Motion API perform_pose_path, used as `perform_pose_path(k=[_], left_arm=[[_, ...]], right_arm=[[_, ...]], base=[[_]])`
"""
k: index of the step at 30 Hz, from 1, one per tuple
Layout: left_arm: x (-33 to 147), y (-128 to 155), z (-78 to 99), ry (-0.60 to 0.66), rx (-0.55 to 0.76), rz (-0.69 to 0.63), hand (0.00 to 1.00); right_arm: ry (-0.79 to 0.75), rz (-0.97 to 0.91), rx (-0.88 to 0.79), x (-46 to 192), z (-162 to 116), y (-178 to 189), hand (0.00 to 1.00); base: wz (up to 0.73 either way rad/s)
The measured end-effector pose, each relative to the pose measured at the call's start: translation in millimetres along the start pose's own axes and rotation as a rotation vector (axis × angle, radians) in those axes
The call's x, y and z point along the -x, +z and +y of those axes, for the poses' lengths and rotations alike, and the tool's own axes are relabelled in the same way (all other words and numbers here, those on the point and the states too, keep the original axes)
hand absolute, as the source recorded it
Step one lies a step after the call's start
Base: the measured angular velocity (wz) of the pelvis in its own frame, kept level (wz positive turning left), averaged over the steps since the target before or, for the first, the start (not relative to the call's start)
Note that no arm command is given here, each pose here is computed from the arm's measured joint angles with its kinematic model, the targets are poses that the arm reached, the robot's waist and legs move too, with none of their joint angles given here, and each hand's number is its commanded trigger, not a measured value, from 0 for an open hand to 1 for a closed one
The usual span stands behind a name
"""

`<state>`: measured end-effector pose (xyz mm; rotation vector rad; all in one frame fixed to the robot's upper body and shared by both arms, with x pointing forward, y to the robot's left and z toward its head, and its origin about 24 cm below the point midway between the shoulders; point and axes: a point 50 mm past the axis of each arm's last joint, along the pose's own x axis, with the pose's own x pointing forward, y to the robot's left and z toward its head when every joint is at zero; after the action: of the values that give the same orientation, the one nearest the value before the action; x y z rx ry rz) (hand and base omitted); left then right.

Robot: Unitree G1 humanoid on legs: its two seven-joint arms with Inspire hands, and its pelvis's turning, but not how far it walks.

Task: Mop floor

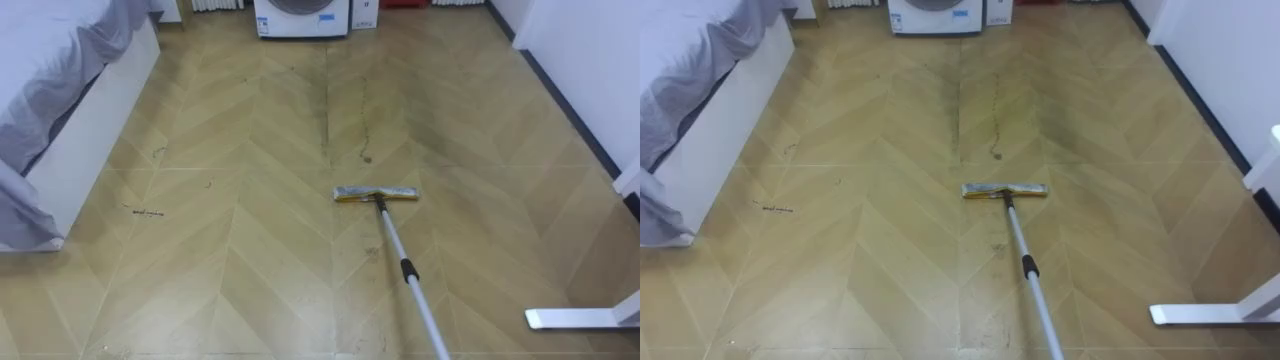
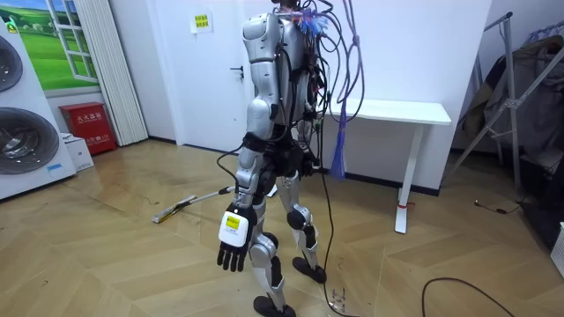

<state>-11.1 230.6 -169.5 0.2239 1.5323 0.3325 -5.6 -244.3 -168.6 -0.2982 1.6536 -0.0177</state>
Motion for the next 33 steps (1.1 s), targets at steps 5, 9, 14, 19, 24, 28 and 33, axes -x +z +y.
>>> perform_pose_path(k=[5, 9, 14, 19, 24, 28, 33], left_arm=[[0.1, -1.5, 0.0, -0.001, 0.0, 0.005, 0.0], [0.1, -2.3, 0.0, -0.002, 0.001, 0.014, 0.0], [0.0, -2.4, -0.1, -0.009, 0.0, 0.016, 0.0], [-0.1, 0.4, -1.2, -0.029, -0.001, 0.011, 0.0], [-0.4, 13.4, -3.6, -0.056, -0.001, -0.016, 0.0], [-0.6, 29.4, -5.7, -0.065, -0.036, -0.052, 0.0], [0.1, 55.4, -7.8, -0.068, -0.073, -0.105, 0.0]], right_arm=[[0.0, 0.001, 0.0, 0.0, 0.1, -0.3, 1.0], [0.001, 0.004, -0.002, 0.0, 0.0, -0.5, 1.0], [0.002, 0.007, -0.004, 0.0, 0.0, -0.7, 1.0], [-0.001, -0.003, -0.003, 0.2, -1.7, 7.3, 1.0], [-0.004, -0.008, 0.0, 0.5, -3.4, 14.3, 1.0], [-0.006, -0.016, -0.009, 1.3, -6.0, 24.0, 1.0], [-0.042, -0.074, -0.017, 4.8, -12.1, 48.2, 1.0]], base=[[0.0], [0.0], [0.0], [0.0], [0.01], [0.06], [-0.02]])
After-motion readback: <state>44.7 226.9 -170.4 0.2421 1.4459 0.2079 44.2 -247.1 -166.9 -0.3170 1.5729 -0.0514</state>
